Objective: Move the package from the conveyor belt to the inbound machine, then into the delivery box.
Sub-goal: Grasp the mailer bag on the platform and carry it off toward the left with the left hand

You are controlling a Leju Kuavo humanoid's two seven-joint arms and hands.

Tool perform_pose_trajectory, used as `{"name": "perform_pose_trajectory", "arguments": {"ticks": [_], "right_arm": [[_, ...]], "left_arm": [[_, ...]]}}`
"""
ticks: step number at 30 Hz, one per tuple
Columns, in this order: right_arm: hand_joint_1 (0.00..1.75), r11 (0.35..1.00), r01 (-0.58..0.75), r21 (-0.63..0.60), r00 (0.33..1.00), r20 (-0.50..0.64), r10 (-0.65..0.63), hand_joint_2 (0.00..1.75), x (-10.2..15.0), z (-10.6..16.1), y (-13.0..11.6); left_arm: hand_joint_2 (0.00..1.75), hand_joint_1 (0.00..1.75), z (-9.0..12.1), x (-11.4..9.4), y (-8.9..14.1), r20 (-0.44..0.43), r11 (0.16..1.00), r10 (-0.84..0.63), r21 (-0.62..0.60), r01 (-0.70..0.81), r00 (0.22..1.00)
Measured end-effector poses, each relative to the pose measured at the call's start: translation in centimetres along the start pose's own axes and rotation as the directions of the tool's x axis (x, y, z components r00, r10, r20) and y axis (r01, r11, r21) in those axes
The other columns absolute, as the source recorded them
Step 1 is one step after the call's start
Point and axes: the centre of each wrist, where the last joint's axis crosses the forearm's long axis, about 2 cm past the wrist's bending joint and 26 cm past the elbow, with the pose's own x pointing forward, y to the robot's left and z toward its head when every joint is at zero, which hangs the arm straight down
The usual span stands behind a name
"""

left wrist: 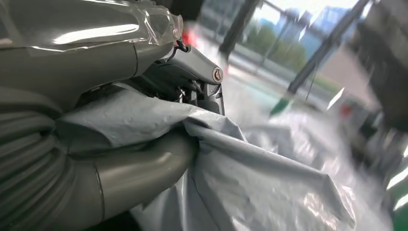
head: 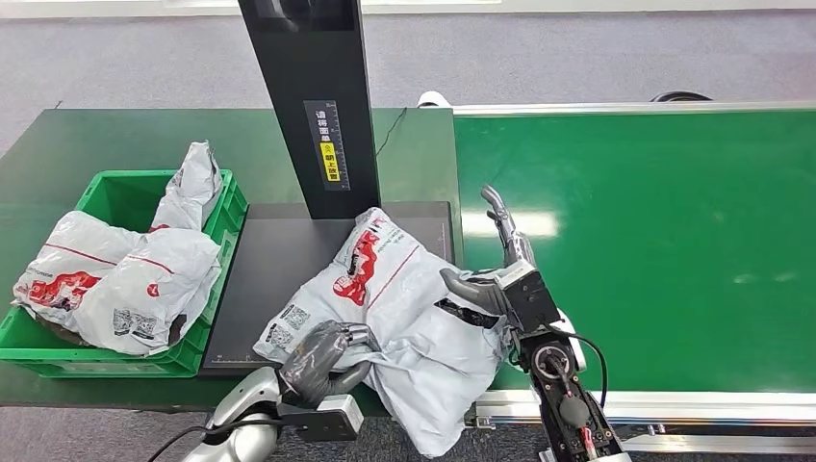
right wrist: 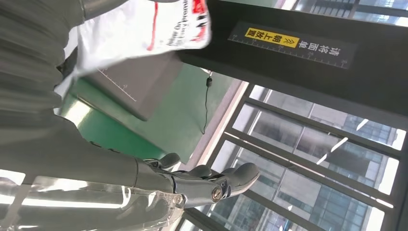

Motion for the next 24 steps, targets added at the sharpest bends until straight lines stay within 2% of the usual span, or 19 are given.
{"name": "perform_pose_trajectory", "arguments": {"ticks": [4, 15, 20, 24], "right_arm": [[0.0, 1.0, -0.004, 0.0, 1.0, 0.002, 0.004, 1.75, 0.0, 0.1, -0.1], [0.0, 1.0, -0.007, -0.004, 1.0, 0.001, 0.007, 1.75, 0.0, 0.1, -0.2], [0.0, 1.0, -0.009, -0.004, 1.0, 0.002, 0.009, 1.75, -0.1, 0.2, -0.3], [0.0, 1.0, -0.009, -0.005, 1.0, 0.005, 0.009, 1.75, -0.1, 0.2, -0.4]], "left_arm": [[1.75, 1.75, -0.2, 0.3, 1.2, 0.026, 0.993, -0.013, 0.116, 0.01, 1.0], [1.75, 1.75, -0.1, 0.6, 1.8, 0.042, 0.979, -0.007, 0.206, -0.002, 0.999], [1.75, 1.75, 0.2, 1.2, 2.8, 0.088, 0.912, -0.004, 0.408, -0.033, 0.996], [1.75, 1.75, 0.7, 1.8, 4.3, 0.13, 0.789, -0.016, 0.611, -0.067, 0.991]]}}
